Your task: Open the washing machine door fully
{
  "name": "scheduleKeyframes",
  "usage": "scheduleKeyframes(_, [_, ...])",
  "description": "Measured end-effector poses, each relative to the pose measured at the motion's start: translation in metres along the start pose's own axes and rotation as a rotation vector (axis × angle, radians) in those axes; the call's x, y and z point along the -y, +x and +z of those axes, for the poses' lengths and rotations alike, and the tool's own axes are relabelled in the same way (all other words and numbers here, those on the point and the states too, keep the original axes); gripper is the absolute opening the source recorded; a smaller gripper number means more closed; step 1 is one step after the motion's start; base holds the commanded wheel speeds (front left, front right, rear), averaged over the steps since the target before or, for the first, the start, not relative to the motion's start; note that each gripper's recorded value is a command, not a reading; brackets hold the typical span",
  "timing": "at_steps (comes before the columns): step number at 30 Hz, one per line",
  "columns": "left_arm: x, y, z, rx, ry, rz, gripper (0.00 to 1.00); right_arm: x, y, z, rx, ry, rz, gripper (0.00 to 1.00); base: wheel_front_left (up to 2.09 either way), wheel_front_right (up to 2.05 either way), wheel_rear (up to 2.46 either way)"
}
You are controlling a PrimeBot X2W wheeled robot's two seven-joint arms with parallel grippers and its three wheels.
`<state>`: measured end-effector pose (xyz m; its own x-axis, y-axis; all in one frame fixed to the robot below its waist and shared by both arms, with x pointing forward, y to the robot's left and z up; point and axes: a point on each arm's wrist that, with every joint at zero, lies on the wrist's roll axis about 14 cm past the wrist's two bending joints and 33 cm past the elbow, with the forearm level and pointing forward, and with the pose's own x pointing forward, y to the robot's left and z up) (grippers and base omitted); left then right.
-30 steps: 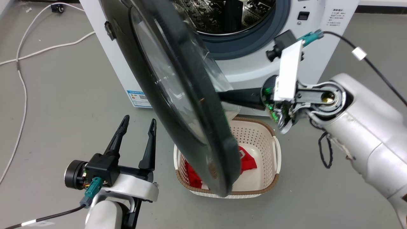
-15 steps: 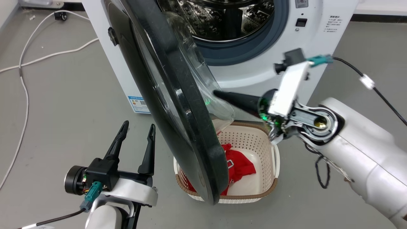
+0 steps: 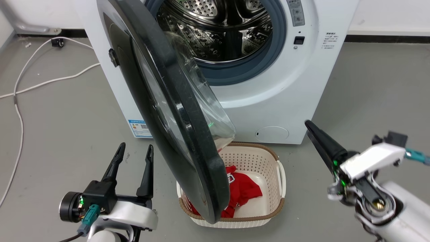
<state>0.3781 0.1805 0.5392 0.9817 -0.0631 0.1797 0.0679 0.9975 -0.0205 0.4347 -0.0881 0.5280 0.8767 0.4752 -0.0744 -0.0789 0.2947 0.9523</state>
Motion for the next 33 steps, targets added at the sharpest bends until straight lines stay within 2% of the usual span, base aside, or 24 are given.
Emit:
scheduleKeyframes(6, [-0.001,-0.003,0.001,0.002,0.003,0.003,1.00,0.033,-0.028,0.019,0.127,-0.109,-0.071,1.00,0.00,0.00,0.00])
scheduleKeyframes(9, [-0.001,-0.004,0.002,0.004,0.004,0.003,1.00,0.051,-0.040,0.048,0.249,-0.226,-0.119,1.00,0.00,0.00,0.00])
scheduleKeyframes(15, [-0.002,-0.007,0.003,0.005,0.004,0.006,1.00,0.061,-0.062,0.068,0.429,-0.433,-0.172,1.00,0.00,0.00,0.00])
scheduleKeyframes(20, [-0.003,-0.007,0.004,0.010,0.007,0.010,1.00,0.047,-0.082,0.073,0.546,-0.631,-0.191,1.00,0.00,0.00,0.00])
scheduleKeyframes(24, [-0.006,-0.006,0.003,0.008,0.010,0.016,1.00,0.018,-0.096,0.089,0.624,-0.910,-0.193,1.00,0.00,0.00,0.00])
scheduleKeyframes(28, [-0.007,-0.004,0.003,0.007,0.012,0.018,1.00,-0.011,-0.106,0.094,0.668,-1.135,-0.184,1.00,0.00,0.00,0.00])
scheduleKeyframes(31, [-0.007,-0.003,0.004,0.011,0.016,0.017,1.00,-0.022,-0.109,0.088,0.653,-1.258,-0.180,1.00,0.00,0.00,0.00])
scheduleKeyframes(33, [-0.007,-0.001,0.005,0.015,0.019,0.015,1.00,-0.023,-0.110,0.081,0.627,-1.287,-0.181,1.00,0.00,0.00,0.00])
